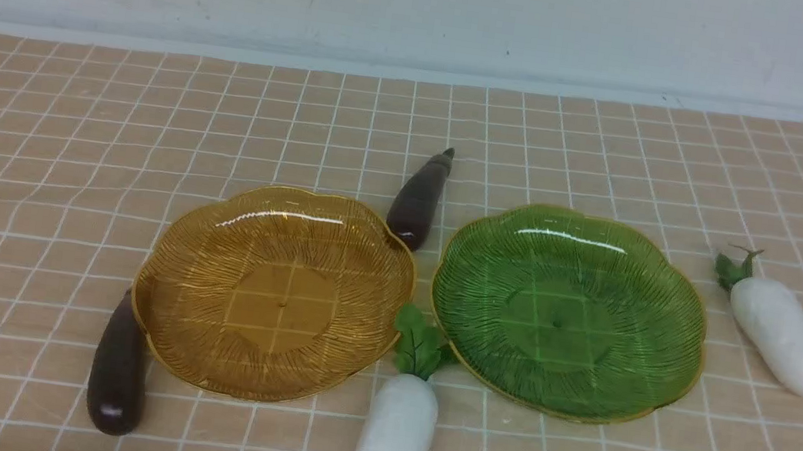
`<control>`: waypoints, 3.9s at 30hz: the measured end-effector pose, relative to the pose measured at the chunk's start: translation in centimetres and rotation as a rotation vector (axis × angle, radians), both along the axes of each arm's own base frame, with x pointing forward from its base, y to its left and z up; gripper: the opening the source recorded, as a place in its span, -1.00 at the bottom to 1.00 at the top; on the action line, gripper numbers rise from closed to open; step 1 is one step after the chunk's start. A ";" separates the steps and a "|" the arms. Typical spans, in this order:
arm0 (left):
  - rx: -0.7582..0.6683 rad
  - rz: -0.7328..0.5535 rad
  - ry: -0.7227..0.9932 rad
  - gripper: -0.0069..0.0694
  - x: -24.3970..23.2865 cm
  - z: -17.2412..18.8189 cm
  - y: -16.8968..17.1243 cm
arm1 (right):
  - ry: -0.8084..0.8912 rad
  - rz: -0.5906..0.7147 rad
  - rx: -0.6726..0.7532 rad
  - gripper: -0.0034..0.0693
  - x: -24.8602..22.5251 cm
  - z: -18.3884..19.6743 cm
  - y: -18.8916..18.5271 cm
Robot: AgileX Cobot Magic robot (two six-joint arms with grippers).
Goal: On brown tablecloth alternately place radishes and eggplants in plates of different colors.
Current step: 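Pick up the eggplant and place it in the yellow plate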
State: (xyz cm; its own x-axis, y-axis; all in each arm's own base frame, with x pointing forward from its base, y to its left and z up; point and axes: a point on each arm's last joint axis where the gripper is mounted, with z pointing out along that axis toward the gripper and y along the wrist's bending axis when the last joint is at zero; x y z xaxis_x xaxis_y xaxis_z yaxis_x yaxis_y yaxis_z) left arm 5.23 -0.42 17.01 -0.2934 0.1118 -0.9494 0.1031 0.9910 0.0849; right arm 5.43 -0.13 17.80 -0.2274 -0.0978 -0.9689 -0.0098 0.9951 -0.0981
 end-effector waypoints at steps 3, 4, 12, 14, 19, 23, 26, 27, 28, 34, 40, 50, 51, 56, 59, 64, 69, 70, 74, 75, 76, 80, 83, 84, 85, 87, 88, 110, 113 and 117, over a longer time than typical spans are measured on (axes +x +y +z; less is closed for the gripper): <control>0.000 0.000 0.000 -0.83 0.0 0.0 0.0 | 0.000 0.000 0.000 -0.95 0.0 0.0 0.0; 0.000 0.000 0.000 -0.83 0.0 0.0 0.0 | 0.000 0.000 0.000 -0.95 0.0 0.0 0.0; 0.000 0.000 0.000 -0.83 0.0 0.0 0.0 | 0.000 0.000 0.000 -0.95 0.0 0.0 0.0; 0.000 0.000 0.000 -0.83 0.0 0.0 0.0 | 0.000 0.000 0.000 -0.95 0.0 0.0 0.0; 0.000 0.000 0.000 -0.83 0.0 0.0 0.0 | 0.000 0.000 0.000 -0.95 0.0 0.0 0.0; -0.143 0.011 -0.044 -0.83 0.1 0.5 -0.3 | 0.000 0.000 -0.001 -0.95 0.0 0.0 0.0; -0.436 0.039 -0.142 -0.83 0.3 1.6 -0.5 | 0.000 0.000 -0.001 -0.95 0.0 0.0 0.0; -0.492 0.046 -0.167 -0.83 0.4 1.9 -0.5 | 0.000 0.000 -0.001 -0.95 0.0 0.0 0.0; -0.557 0.056 -0.214 -0.83 0.4 2.4 -0.4 | 0.000 0.000 -0.001 -0.95 0.0 0.0 0.0; -0.754 0.123 -0.464 -0.83 0.2 4.7 0.8 | -0.006 0.000 -0.004 -0.95 0.0 0.1 0.0; -0.777 0.030 -0.482 -0.83 -0.8 10.1 0.2 | -0.171 -0.002 0.169 -0.95 0.2 1.4 0.2; -0.482 -0.077 0.279 -0.83 5.1 15.1 -2.8 | -0.406 -0.037 0.647 -0.95 0.1 3.5 -0.2; -0.455 -0.071 0.367 -0.83 6.1 14.7 -2.9 | -0.407 -0.037 0.650 -0.95 0.1 3.5 -0.2; -0.314 -0.006 0.707 -0.83 11.2 11.7 -2.7 | -0.410 -0.040 0.671 -0.95 0.1 3.5 -0.2; -0.276 0.022 0.838 -0.83 14.5 9.7 -2.8 | -0.355 -0.039 0.694 -0.95 0.2 3.3 0.0; -0.226 0.022 0.889 -0.83 16.8 7.7 -2.7 | -0.128 0.010 0.654 -0.95 -0.3 5.9 1.1; -0.159 -0.010 0.884 -0.78 18.5 5.9 -2.7 | 0.134 0.071 0.494 -0.95 0.8 9.8 1.9; -0.156 -0.011 0.881 -0.76 18.7 5.8 -2.7 | 0.176 0.081 0.462 -0.95 1.2 10.2 2.0; -0.141 -0.012 0.870 -0.49 19.8 4.8 -2.7 | 0.266 0.115 0.387 -0.95 2.4 11.5 2.2; -0.139 -0.009 0.883 -0.33 20.1 4.2 -2.7 | 0.275 0.117 0.384 -0.95 2.6 11.5 2.2; -0.137 -0.005 0.896 -0.17 20.4 3.6 -2.7 | 0.283 0.118 0.385 -0.95 2.8 11.4 2.2; -0.134 0.003 0.942 0.41 21.0 2.0 -2.7 | 0.283 0.123 0.394 -0.95 2.9 11.4 2.3; -0.132 0.010 0.962 0.70 21.5 1.0 -2.7 | 0.275 0.123 0.394 -0.95 2.9 11.5 2.3; -0.131 0.013 0.966 0.73 21.6 0.7 -2.7 | 0.275 0.123 0.395 -0.95 2.9 11.5 2.3; -0.130 0.015 0.972 0.74 21.8 0.3 -2.7 | 0.274 0.123 0.395 -0.95 2.9 11.5 2.3; -0.129 0.019 0.993 0.74 21.9 -0.4 -2.7 | 0.271 0.123 0.393 -0.95 3.0 11.5 2.3; -0.128 0.020 1.007 0.72 22.0 -0.8 -2.7 | 0.268 0.124 0.390 -0.95 3.0 11.5 2.3; -0.177 0.138 0.867 -0.06 18.5 6.4 -1.8 | 0.660 0.380 0.255 -0.94 9.4 14.9 4.3; -0.175 0.127 0.759 -0.06 18.4 8.0 -1.6 | 0.684 0.422 0.238 -0.94 10.2 14.8 5.1; -0.166 0.062 0.628 -0.06 19.5 10.5 -2.5 | 0.730 0.469 0.223 -0.94 11.5 14.5 6.8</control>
State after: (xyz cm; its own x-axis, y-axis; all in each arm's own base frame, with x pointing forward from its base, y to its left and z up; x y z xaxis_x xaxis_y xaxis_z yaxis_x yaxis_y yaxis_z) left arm 24.76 -2.92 27.48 -0.7992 -0.0564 -0.5985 0.0252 0.9916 -0.1271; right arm 16.92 6.65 32.30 -0.7785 -0.1625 -0.6062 -0.4046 0.8683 0.2869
